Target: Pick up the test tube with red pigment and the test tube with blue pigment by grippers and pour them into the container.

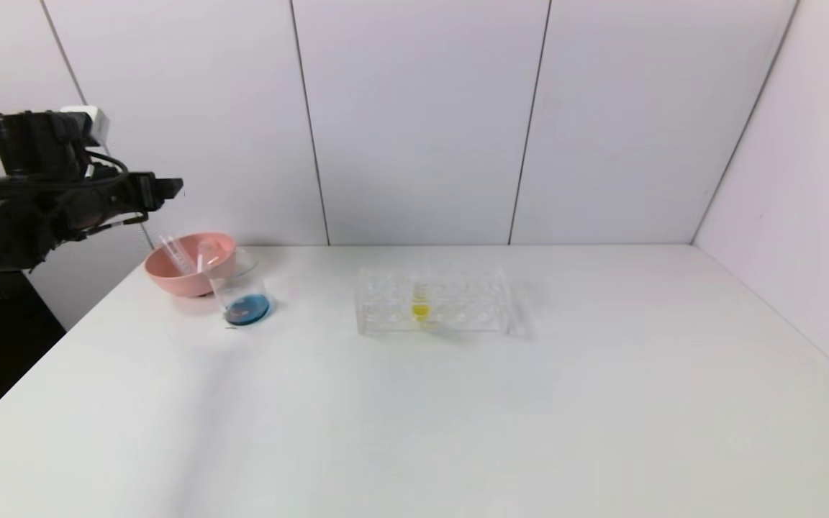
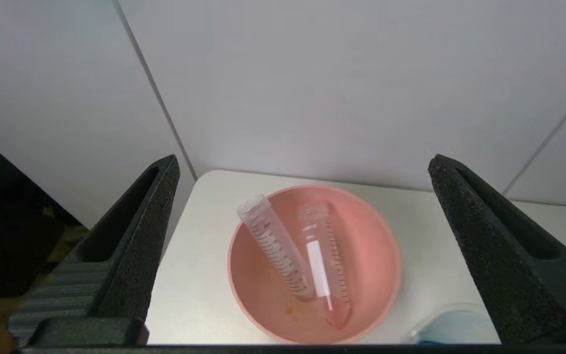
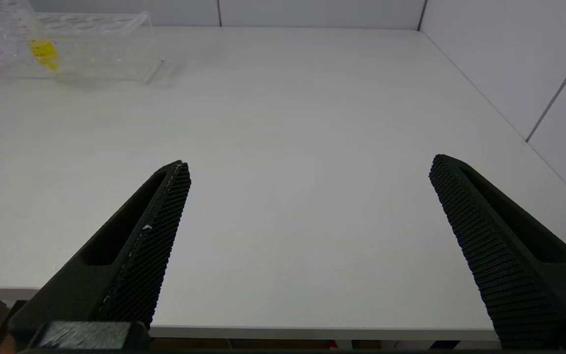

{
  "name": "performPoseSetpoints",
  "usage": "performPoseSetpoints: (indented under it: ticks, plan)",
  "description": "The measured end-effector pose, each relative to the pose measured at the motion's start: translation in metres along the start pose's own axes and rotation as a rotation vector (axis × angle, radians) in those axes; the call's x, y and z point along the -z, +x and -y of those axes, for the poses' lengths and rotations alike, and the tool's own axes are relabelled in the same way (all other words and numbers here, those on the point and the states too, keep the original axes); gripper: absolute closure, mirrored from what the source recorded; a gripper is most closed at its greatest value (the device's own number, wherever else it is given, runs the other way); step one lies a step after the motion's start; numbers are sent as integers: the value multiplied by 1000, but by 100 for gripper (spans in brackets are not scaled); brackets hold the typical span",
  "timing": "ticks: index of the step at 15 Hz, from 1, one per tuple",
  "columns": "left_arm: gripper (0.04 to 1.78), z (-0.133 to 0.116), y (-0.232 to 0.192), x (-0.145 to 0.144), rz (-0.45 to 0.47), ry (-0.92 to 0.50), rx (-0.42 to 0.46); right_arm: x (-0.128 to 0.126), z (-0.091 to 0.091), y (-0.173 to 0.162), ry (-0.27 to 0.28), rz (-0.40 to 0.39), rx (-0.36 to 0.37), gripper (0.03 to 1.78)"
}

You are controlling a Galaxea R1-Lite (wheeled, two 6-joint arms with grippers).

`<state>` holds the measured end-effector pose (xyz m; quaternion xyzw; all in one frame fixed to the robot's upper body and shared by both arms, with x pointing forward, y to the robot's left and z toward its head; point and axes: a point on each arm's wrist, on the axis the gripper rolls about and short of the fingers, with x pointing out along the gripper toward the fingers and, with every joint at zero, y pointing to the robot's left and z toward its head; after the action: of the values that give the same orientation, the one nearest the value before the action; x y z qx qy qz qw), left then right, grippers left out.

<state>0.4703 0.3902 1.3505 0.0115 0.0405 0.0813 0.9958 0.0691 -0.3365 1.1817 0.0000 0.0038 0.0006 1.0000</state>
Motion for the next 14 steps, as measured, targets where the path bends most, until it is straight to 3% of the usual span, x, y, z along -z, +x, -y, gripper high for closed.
performPoseSetpoints:
  ticks: [4, 7, 10, 14]
  plan:
    - [6, 25, -83, -53, 151, 7, 87, 0, 0, 0, 0, 0, 0, 4]
    - [6, 30, -149, -76, 228, 26, 173, 0, 0, 0, 0, 0, 0, 4]
    - [6, 25, -206, -77, 177, 123, 268, 0, 0, 0, 0, 0, 0, 4]
    - [6, 12, -263, -65, 62, 251, 303, 0, 0, 0, 0, 0, 0, 4]
